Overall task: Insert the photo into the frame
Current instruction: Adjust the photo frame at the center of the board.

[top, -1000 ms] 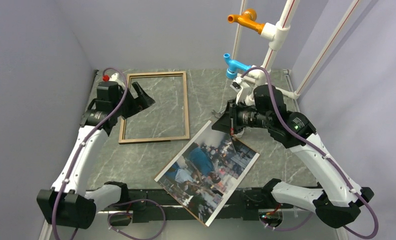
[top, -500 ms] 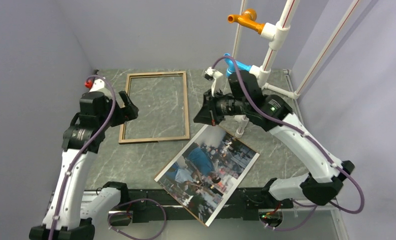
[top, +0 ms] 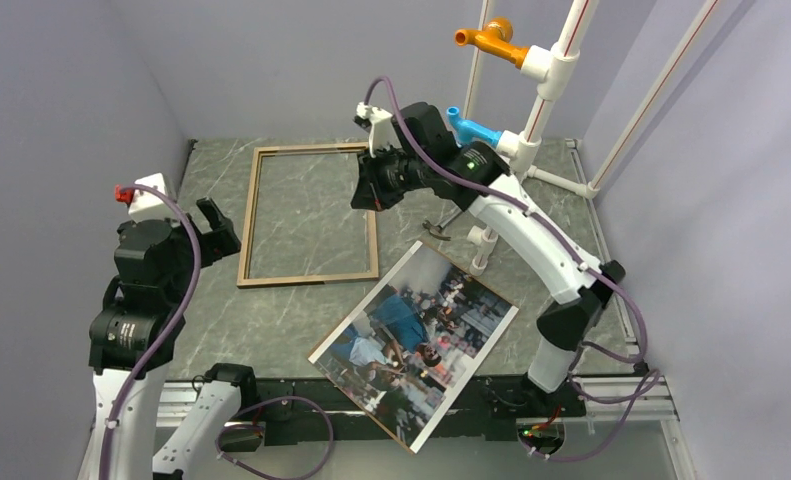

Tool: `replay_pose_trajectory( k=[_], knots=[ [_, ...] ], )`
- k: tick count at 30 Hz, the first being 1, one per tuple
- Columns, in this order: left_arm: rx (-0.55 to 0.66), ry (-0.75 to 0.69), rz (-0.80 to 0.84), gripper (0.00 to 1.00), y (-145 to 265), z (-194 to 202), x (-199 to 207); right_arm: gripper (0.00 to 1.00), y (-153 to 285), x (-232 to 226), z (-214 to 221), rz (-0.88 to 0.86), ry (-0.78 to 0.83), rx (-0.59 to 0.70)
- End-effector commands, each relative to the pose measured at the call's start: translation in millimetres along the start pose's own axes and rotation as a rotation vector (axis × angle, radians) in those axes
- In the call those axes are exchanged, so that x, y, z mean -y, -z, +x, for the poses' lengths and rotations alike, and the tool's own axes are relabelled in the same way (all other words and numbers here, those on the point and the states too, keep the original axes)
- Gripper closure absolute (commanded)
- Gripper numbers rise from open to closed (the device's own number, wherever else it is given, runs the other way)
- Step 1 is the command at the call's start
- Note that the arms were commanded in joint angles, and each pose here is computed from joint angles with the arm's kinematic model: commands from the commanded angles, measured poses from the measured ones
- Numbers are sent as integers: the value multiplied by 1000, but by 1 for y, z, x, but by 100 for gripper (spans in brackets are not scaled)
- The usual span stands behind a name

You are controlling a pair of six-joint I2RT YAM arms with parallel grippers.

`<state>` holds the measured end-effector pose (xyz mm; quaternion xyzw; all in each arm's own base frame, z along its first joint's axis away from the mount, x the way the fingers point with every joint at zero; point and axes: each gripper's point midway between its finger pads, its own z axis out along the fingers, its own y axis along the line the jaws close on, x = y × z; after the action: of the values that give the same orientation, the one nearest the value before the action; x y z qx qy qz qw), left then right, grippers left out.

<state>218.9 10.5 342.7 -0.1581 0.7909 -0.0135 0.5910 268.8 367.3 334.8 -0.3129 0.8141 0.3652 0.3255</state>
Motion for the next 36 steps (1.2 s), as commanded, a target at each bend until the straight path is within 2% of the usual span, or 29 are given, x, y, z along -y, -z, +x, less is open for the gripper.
replay_pose_trajectory(
  k=[1,10,15,24,27,36],
  knots=[
    [-14,-59,-83,1,-7,12,-18,100,-2,-6,-30,11,55,64],
    [-18,-81,-97,1,-23,38,-25,100,-45,12,-45,73,48,57],
    [-9,-76,-83,1,-29,46,-24,100,-63,22,-58,100,25,109],
    [-48,-100,-115,1,-47,75,-32,100,-60,18,-107,1,-95,266],
    [-49,-101,-117,1,-50,77,-32,100,-60,17,-119,-72,-141,297],
    [-94,-122,-142,1,-58,84,-35,100,-65,15,-147,-146,-207,400]
  ],
)
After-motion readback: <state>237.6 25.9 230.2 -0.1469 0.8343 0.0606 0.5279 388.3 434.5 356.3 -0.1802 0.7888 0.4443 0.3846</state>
